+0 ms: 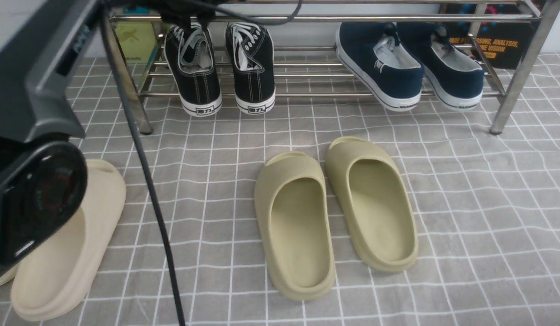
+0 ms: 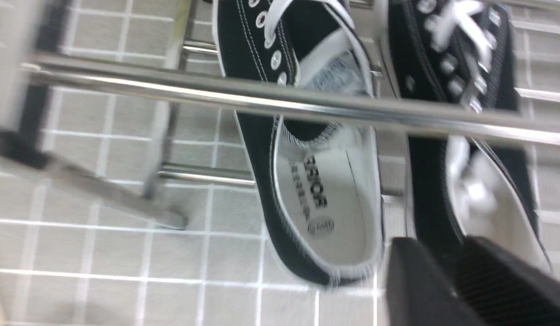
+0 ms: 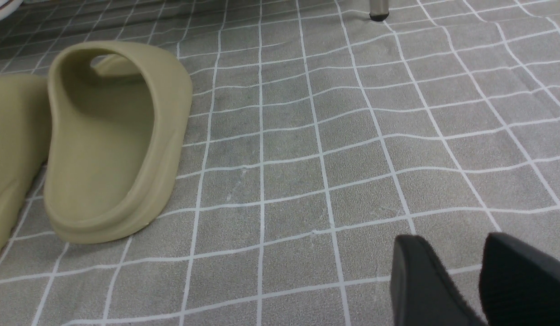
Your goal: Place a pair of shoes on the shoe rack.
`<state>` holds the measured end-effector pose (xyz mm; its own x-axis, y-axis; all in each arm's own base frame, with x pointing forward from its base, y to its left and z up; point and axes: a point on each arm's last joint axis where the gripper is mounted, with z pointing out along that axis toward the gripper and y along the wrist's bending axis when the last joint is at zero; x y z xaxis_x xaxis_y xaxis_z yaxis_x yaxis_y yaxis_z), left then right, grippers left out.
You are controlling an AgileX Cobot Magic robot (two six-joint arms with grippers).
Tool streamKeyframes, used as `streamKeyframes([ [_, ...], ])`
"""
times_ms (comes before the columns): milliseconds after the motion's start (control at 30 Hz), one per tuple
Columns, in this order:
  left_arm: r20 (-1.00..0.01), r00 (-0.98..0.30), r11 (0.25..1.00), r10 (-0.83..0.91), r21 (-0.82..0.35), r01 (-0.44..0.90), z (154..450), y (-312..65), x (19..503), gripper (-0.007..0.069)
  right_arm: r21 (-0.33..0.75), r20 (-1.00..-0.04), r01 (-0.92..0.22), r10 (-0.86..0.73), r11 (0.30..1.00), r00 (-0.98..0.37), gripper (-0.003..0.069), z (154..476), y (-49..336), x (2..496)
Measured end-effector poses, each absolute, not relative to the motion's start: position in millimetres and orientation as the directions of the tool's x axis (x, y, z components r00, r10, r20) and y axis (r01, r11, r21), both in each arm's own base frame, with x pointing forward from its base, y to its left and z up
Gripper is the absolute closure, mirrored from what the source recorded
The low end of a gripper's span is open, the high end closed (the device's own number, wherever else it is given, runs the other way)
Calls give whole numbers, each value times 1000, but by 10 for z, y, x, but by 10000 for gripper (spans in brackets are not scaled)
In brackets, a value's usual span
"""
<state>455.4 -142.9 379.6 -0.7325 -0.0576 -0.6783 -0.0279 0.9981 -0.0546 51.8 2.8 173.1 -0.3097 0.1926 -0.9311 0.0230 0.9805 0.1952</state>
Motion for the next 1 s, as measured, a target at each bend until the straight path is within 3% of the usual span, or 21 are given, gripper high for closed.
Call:
streamKeyframes([
  [100, -677, -735, 998, 17, -35, 55, 3979, -1477, 4342, 639, 194, -931, 23, 192, 981, -310, 419, 1731, 28, 518],
  [367, -644, -764, 994, 31, -64, 94, 4294, -1273, 3608, 638, 193, -931, 23, 191, 981, -310, 419, 1731, 28, 518],
  [533, -770, -638, 985, -15, -123, 125, 4524, -1026, 2929, 638, 193, -931, 23, 191, 981, -310, 419, 1731, 28, 518],
  [700, -857, -512, 972, -60, -167, 165, 4420, -802, 2304, 638, 193, -931, 23, 191, 981, -310, 419, 1731, 28, 518],
  [800, -905, -420, 963, -75, -174, 204, 4086, -617, 1791, 638, 193, -931, 23, 191, 981, -310, 419, 1731, 28, 518],
  [1000, -958, -273, 952, -84, -159, 263, 3504, -429, 1256, 638, 193, -931, 23, 191, 981, -310, 419, 1731, 28, 518],
])
